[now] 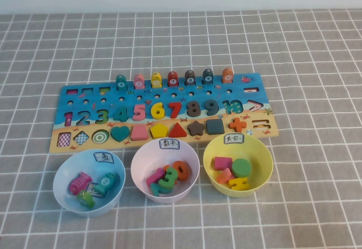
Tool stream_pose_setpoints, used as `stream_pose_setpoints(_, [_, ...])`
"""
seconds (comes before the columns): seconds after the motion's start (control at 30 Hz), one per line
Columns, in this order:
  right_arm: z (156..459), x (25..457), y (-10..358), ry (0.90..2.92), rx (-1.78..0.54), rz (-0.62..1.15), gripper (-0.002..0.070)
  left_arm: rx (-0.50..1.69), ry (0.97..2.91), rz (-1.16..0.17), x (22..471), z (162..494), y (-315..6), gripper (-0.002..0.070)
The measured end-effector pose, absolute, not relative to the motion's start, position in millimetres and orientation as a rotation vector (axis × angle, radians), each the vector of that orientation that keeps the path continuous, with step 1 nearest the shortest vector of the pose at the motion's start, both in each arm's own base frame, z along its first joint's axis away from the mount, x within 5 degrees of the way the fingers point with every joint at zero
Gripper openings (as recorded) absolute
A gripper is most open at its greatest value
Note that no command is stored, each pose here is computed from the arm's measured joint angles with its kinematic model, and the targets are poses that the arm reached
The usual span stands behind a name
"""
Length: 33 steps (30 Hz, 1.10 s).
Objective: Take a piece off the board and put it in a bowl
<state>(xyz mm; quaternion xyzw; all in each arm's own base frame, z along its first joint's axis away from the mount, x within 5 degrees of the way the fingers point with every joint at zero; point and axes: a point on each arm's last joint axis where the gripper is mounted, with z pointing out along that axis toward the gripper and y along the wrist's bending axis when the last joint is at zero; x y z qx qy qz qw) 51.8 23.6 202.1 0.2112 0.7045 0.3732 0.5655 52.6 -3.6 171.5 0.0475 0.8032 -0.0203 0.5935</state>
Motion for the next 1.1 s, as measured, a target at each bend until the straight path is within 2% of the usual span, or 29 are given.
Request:
stream_pose_setpoints(0.13, [223.1,53.5,33.6,1.815,0.421,0.910,-0.0017,0.111,1.867,-0.047,52.6,171.5,-3.6,-0.0001])
stream_pose_setpoints(0.43, [264.2,82.2,43.7,2.257,0.215,0.770,-0.0017,0.111,1.867,-0.047,52.6,171.5,-3.6,-0.0001])
stream_pose_setpoints(0.6, [280.2,115.0,45.3,2.391,0.123,0.692,-0.0017,0.111,1.867,-0.047,52.6,171.5,-3.6,0.0000])
stream_pose_setpoints(0.9, [297.4,190.6,53.8,2.558,0.025,0.676,-0.0017,0.111,1.867,-0.047,52.6,171.5,-3.6,-0.0001])
stream_pose_setpoints(1.1, [300.7,231.7,81.2,2.612,-0.105,0.701,-0.0017,0.111,1.867,-0.047,52.6,171.5,-3.6,-0.0001])
